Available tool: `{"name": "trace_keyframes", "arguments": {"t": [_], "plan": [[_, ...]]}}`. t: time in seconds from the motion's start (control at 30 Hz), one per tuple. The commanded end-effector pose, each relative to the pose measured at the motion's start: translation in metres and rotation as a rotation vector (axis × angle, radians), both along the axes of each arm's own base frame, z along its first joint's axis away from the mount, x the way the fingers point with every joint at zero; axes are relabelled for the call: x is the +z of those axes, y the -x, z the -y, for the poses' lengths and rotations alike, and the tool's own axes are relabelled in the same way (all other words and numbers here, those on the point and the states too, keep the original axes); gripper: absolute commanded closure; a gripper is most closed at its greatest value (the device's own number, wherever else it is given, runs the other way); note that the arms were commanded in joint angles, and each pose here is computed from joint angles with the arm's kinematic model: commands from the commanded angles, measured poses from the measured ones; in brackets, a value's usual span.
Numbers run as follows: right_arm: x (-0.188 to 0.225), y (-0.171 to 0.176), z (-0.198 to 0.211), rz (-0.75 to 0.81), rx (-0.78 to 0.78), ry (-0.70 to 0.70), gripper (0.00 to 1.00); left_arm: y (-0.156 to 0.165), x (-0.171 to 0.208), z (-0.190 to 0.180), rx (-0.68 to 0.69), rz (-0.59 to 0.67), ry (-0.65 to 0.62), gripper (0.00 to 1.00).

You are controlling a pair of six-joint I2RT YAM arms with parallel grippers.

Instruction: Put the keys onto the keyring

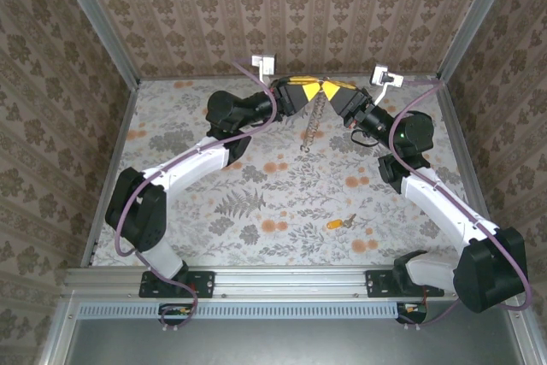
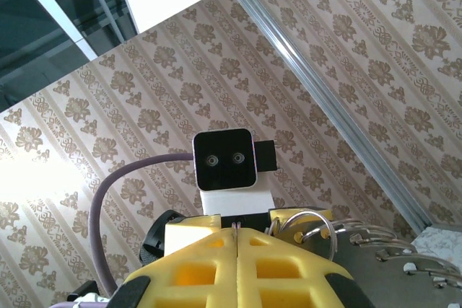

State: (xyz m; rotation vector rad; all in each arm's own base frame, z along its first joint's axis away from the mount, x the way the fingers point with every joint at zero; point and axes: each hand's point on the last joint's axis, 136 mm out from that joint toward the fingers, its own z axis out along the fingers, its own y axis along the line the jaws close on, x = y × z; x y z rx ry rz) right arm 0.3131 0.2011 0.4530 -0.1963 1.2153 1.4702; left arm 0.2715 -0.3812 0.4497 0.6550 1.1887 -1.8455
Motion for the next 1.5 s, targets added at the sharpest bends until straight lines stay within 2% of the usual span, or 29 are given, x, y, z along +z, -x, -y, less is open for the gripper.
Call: {"name": "trace_keyframes", "arguments": {"t": [0.0, 0.43, 0.6, 0.73, 0.87, 1.03, 1.1, 1.23, 1.43, 1.47], "plan": [[0.018, 0.01, 0.008, 0.071, -0.023, -0.026, 1.0, 0.007, 0.005, 0.0, -0.021, 0.033, 0.029, 0.68], [0.014, 0.005, 0.013, 0.051, -0.055, -0.036, 1.0, 0.006, 0.002, -0.005, 0.003, 0.022, 0.055, 0.68], [0.014, 0.006, 0.013, 0.05, -0.052, -0.036, 1.0, 0.006, 0.003, -0.004, 0.001, 0.022, 0.06, 0.76], [0.014, 0.006, 0.012, 0.052, -0.048, -0.036, 1.0, 0.007, 0.004, -0.001, -0.01, 0.025, 0.059, 0.78], [0.013, 0.007, 0.012, 0.053, -0.049, -0.035, 1.0, 0.008, 0.004, 0.003, -0.023, 0.026, 0.057, 0.84], [0.014, 0.007, 0.013, 0.055, -0.048, -0.034, 1.0, 0.01, 0.003, 0.006, -0.032, 0.029, 0.056, 0.83], [0.013, 0.008, 0.013, 0.054, -0.048, -0.034, 1.0, 0.01, 0.003, 0.006, -0.03, 0.029, 0.057, 0.86], [0.013, 0.008, 0.014, 0.053, -0.052, -0.034, 1.0, 0.011, 0.005, 0.006, -0.031, 0.035, 0.06, 1.0], [0.01, 0.009, 0.016, 0.029, -0.054, -0.015, 1.0, 0.015, 0.008, 0.005, -0.027, 0.062, 0.054, 1.0], [0.009, 0.009, 0.018, 0.019, -0.062, -0.01, 0.96, 0.015, 0.008, 0.004, -0.023, 0.068, 0.049, 1.0]]}}
